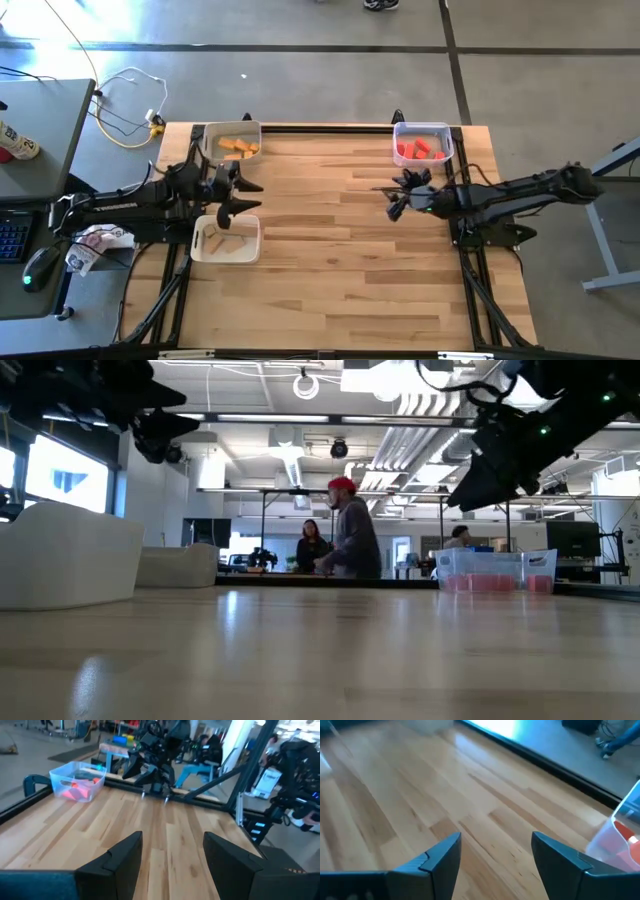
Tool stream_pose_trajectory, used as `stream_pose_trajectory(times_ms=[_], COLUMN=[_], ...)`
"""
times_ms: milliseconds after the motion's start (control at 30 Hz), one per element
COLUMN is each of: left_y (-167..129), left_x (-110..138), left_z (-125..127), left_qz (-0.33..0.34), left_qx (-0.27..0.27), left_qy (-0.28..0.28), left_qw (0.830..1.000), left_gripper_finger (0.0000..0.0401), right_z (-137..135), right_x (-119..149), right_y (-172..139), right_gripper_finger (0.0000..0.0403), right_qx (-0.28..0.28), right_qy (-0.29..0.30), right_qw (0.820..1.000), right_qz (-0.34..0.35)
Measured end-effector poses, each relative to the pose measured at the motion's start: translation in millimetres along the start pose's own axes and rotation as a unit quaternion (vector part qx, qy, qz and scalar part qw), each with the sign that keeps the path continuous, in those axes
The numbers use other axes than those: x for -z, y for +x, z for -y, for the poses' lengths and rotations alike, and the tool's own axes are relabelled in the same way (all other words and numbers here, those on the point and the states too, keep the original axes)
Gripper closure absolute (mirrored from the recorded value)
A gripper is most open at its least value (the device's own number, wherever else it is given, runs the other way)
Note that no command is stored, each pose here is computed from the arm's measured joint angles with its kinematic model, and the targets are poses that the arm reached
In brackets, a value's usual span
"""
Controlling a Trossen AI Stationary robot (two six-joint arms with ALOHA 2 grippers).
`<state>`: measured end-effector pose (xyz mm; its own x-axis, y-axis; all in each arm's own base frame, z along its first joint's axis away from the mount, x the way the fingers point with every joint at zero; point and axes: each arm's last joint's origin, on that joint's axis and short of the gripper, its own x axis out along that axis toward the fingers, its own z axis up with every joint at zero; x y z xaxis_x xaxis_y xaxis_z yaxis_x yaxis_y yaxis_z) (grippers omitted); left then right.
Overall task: Sort & place blocks by color
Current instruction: Return to Home Position
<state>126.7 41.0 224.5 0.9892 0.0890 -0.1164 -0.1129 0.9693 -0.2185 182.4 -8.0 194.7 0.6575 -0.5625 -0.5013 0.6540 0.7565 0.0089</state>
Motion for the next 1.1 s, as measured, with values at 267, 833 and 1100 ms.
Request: stream_pose_trajectory(times_ms=[267,833,1100], left_y=[-12.7,-24.5,-24.2], left_x=[25.0,53.1,57.3], left_z=[0.8,-0.9,-1.4], left_qz=[0.039,0.087,0.074], left_qx=[0.015,0.029,0.033], left_qy=[0.013,0.06,0.06], left_qw=[0.999,0.994,0.995], left_gripper_finger=[0.0203,0.0203,0.0203], right_z=[21.9,55.8,56.8], right_x=[6.0,36.6,50.8], right_y=[-22.9,-47.6,-45.6], right_gripper_finger=[0.0176,0.0176,0.0176], right_qx=[-0.033,-0.099,-0.162], right_qy=[0.034,0.1,0.08], right_qw=[0.996,0.973,0.965], right_qz=[0.073,0.185,0.192])
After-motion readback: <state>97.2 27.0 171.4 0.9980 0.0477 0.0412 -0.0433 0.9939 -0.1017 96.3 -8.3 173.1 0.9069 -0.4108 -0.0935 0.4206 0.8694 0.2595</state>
